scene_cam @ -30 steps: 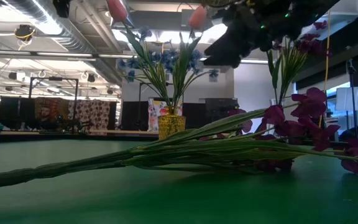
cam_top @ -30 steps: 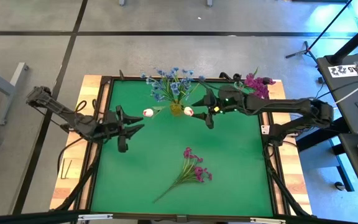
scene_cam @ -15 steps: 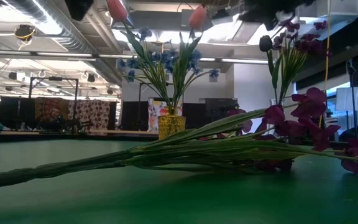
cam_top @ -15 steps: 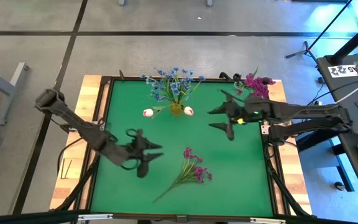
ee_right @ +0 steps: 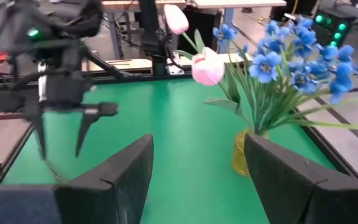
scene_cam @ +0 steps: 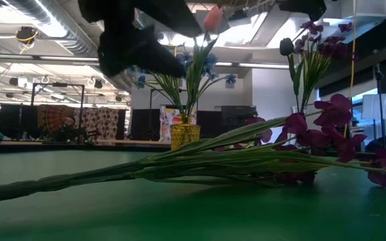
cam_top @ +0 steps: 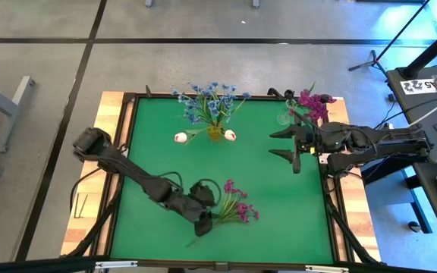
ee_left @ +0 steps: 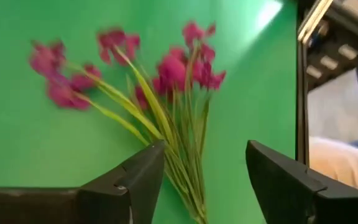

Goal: Sort flowers into vase by color
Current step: Put the violet flowers into the transparent vase

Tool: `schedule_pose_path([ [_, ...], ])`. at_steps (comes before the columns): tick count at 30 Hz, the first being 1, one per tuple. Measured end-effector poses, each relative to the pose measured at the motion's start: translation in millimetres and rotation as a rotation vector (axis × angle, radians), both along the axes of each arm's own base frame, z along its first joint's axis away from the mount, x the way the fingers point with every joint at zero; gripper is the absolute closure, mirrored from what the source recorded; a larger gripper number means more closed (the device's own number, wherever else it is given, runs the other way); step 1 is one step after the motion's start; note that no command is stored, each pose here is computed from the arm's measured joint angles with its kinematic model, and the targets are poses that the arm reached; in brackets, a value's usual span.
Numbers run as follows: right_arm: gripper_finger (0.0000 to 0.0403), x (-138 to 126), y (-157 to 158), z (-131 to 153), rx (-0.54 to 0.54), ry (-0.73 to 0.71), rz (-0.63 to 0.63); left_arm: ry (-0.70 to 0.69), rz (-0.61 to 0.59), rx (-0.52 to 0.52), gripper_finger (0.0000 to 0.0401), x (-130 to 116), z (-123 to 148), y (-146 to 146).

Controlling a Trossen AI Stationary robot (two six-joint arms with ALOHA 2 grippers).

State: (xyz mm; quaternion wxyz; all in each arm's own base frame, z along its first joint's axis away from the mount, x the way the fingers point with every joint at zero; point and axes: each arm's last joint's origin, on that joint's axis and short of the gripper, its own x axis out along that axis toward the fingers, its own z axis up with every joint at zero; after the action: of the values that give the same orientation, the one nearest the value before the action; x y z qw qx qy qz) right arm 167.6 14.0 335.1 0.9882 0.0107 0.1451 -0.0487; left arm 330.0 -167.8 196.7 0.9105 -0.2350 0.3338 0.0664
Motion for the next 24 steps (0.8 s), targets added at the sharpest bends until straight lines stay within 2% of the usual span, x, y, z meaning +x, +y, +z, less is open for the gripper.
schedule_pose_path([
  [4, 0.0152, -0.8, -0.5, -2.3, -0.002, 0.024, -0.016, 0.13, -0.011, -0.028, 0.0172, 12.5, -16.8, -10.9],
  [9, 0.0152, -0.8, -0.7, -2.2, -0.003, 0.022, -0.022, 0.284, -0.005, 0.001, 0.0171, 23.3, -29.3, -24.9],
  [15, 0.0152, -0.8, -1.1, -2.0, -0.01, 0.021, -0.037, 0.336, -0.005, 0.02, 0.0171, 36.3, -40.5, -36.3],
  [20, 0.0152, -0.7, -1.2, -2.0, -0.01, 0.021, -0.037, 0.436, 0.04, 0.049, 0.017, 33.4, -56.3, -31.1],
  [24, 0.0152, -0.7, -1.2, -2.0, -0.01, 0.02, -0.037, 0.455, 0.065, 0.048, 0.017, 34.7, -57.5, -25.7],
])
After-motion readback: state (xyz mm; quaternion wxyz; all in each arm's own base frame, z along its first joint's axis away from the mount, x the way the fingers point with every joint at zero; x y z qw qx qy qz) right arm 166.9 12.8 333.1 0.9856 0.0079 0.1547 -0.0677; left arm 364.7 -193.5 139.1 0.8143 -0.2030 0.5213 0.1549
